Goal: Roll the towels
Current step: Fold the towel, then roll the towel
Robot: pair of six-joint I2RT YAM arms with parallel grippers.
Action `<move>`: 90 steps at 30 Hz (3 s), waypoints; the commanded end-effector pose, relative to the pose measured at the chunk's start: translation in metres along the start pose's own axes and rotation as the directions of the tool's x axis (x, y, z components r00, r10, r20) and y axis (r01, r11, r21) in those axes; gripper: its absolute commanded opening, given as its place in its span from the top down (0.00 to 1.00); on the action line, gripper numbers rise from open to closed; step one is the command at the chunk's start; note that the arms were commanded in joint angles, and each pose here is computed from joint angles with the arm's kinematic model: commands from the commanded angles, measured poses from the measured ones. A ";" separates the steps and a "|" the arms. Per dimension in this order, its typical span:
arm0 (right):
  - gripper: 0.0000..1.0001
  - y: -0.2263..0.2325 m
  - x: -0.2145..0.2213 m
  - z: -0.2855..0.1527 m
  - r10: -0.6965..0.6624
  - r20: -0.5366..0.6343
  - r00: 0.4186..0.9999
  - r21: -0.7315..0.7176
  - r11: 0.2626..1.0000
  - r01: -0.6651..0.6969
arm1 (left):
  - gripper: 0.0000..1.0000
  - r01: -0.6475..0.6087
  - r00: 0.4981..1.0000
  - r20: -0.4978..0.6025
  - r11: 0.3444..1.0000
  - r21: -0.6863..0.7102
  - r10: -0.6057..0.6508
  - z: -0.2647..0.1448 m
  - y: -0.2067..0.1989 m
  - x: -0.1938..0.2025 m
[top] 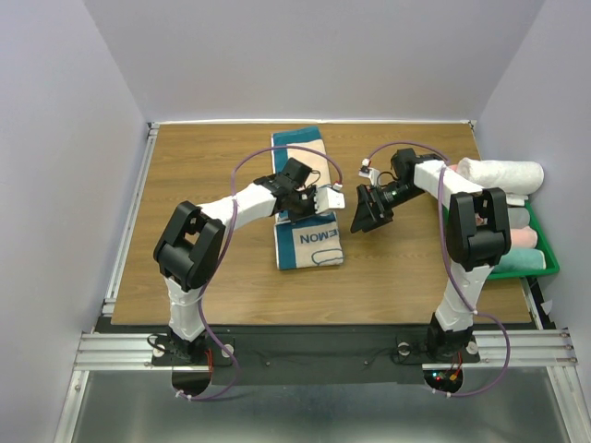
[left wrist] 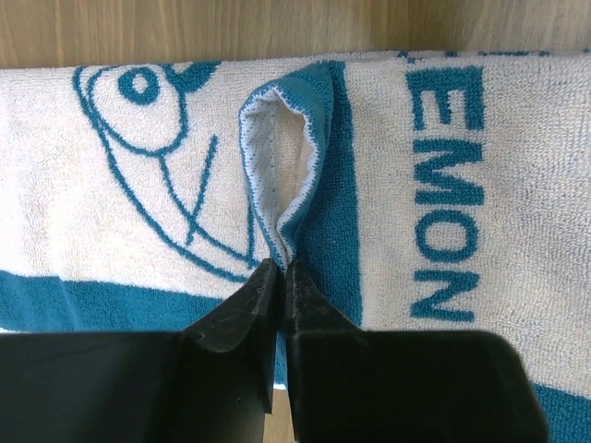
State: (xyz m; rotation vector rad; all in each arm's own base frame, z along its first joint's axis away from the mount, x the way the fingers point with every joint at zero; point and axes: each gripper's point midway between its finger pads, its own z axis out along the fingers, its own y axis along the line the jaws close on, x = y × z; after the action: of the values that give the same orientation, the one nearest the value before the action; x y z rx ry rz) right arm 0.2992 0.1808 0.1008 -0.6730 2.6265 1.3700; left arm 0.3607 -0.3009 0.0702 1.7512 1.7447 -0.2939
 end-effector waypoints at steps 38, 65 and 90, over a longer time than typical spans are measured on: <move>0.38 0.088 -0.011 0.065 -0.057 0.060 0.997 -0.225 0.972 0.069 | 0.69 0.614 0.575 0.272 0.626 0.481 -0.772 -0.081 -0.006 -0.048; 0.38 0.105 0.003 0.067 -0.084 0.085 0.993 -0.230 0.968 0.101 | 0.39 0.502 0.779 0.279 0.825 0.258 -0.561 -0.106 -0.025 0.010; 0.41 -0.001 -0.050 0.134 0.001 0.100 0.995 -0.025 1.000 0.001 | 0.34 -0.360 0.928 0.045 0.921 -0.148 0.370 -0.045 -0.139 0.021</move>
State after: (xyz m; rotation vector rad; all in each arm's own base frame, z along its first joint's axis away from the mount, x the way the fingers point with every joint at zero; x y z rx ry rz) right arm 0.3270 0.3045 0.0509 -0.5775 2.5430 1.4554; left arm 0.2108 -0.2654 0.0566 1.8875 1.3811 -0.1228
